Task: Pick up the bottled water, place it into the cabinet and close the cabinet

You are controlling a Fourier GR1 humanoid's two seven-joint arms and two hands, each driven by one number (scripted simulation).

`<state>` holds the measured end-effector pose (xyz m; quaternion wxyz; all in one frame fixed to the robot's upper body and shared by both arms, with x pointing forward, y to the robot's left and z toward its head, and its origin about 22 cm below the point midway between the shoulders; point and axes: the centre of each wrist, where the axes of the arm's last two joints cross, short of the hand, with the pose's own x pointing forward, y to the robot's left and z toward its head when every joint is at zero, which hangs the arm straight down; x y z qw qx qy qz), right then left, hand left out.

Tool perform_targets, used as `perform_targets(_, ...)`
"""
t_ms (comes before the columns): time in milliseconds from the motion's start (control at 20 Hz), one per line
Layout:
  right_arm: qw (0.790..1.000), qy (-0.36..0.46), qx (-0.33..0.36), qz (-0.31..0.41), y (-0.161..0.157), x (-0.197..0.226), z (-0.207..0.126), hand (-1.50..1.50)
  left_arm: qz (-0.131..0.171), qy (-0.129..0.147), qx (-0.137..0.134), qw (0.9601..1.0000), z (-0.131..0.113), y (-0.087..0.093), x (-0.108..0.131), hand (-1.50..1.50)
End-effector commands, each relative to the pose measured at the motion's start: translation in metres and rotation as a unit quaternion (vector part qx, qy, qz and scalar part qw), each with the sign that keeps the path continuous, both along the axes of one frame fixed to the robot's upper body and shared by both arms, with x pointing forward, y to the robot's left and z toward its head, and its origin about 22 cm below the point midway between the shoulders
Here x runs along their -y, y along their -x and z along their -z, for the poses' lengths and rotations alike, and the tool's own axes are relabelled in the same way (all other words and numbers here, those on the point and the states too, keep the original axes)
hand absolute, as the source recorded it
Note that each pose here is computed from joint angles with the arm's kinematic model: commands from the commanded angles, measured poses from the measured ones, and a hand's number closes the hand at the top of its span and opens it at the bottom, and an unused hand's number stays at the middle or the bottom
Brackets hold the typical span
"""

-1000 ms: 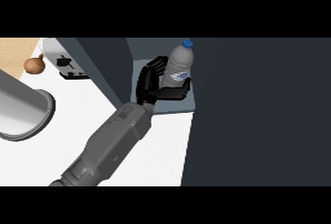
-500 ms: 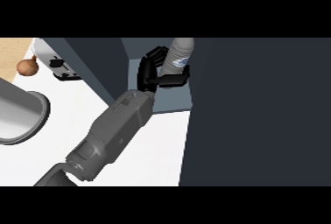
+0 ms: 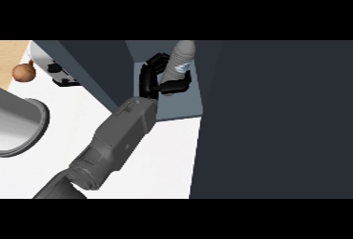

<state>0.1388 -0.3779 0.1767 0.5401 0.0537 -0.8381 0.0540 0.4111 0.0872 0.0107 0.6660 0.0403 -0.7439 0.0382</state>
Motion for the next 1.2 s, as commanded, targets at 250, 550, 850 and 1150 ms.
perform_targets(250, 1.000, -0.005, 0.005, -0.004, -0.004, 0.007, -0.001, -1.50, -0.031, 0.059, -0.002, 0.9977, -0.003, -0.007, -0.008, 1.50)
perform_targets(550, 1.000, -0.006, 0.012, 0.002, -0.007, 0.003, -0.003, -1.50, -0.026, 0.074, 0.005, 0.9969, -0.010, -0.013, -0.012, 1.50)
perform_targets(850, 1.000, -0.003, 0.013, -0.011, -0.010, 0.003, -0.001, -1.50, -0.041, 0.058, 0.011, 0.9974, -0.006, -0.014, -0.022, 1.50)
perform_targets(1150, 1.000, -0.016, 0.014, -0.022, -0.009, 0.001, 0.003, -1.50, -0.053, 0.046, 0.023, 0.9972, -0.007, -0.015, -0.022, -1.50)
